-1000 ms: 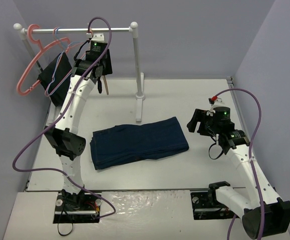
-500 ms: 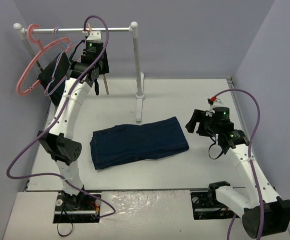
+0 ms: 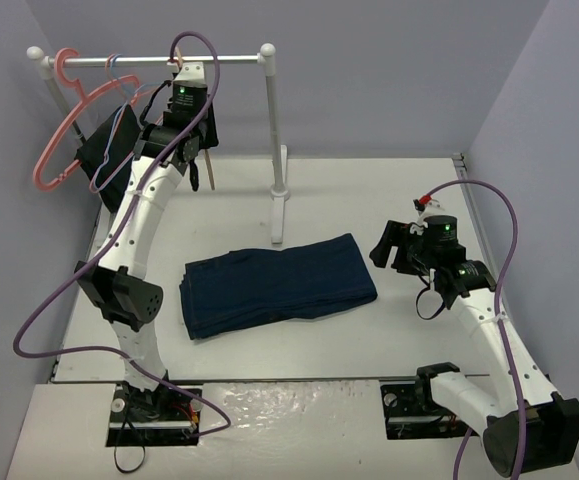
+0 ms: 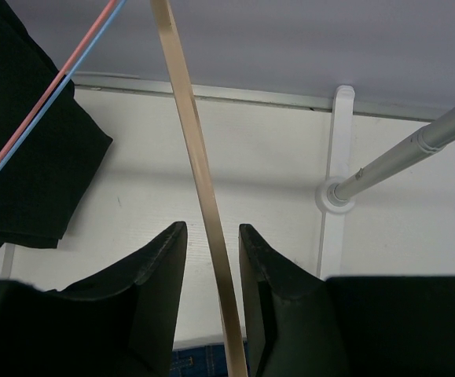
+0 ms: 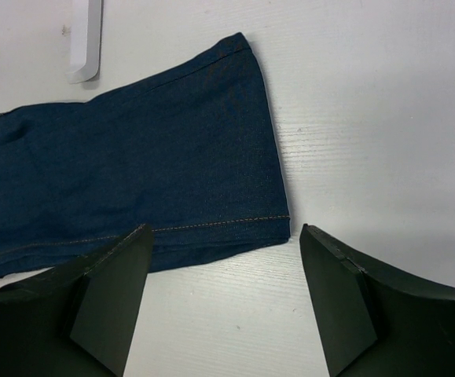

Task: Place the trousers on the hanger
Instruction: Pick up the hanger from the clothesline.

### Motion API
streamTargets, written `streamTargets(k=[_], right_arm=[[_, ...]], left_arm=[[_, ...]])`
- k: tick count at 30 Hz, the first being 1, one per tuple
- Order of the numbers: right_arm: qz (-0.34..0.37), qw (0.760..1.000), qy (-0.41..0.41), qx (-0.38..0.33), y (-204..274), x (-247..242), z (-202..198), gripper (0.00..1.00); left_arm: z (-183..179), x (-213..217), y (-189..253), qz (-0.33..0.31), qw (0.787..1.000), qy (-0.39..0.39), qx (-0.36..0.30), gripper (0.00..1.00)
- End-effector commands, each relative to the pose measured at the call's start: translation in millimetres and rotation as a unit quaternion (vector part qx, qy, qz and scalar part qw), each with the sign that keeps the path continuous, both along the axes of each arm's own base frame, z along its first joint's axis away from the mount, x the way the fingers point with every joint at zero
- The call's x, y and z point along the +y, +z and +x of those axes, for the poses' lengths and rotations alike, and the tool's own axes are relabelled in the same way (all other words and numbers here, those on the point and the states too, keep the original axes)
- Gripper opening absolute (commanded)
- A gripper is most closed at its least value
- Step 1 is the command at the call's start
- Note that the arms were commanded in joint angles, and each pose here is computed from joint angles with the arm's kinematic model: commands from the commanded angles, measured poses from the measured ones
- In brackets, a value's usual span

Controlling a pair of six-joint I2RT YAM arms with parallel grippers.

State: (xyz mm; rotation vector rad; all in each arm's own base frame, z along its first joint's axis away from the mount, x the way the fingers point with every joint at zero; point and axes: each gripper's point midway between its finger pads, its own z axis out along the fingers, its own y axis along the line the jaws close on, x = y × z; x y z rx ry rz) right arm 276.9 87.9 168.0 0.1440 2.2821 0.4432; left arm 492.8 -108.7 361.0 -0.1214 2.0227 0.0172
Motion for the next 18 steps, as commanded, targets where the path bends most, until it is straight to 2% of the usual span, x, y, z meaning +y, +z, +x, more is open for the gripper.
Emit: streamTargets(k=[1,5,13,18], right_arm=[[0.012,1.000,0.005,-0.023,10.2,5.2,5.1,0.73],[0.013,1.000,0.005,-0.022,9.6,5.4,5.2,0.73],[0.015,1.000,0.004,-0.021,8.1,5.7,4.7,0.73],[0.016,1.000,0.004,-0.021,7.3,6.1,5.4,0.73]], left_arm=[[2.0,-0.2,39.4,-0.004,0.998,-0.002,-0.056,0.29],[4.5,-1.1,37.6,-0.002,0.999,-0.002,-0.053,0.27],[3.4,2.0,46.3,0.011,0.998,-0.004,-0.068,0.01],[2.2,-10.1,47.0,0.000,0.997,-0.039,-0.070,0.00]])
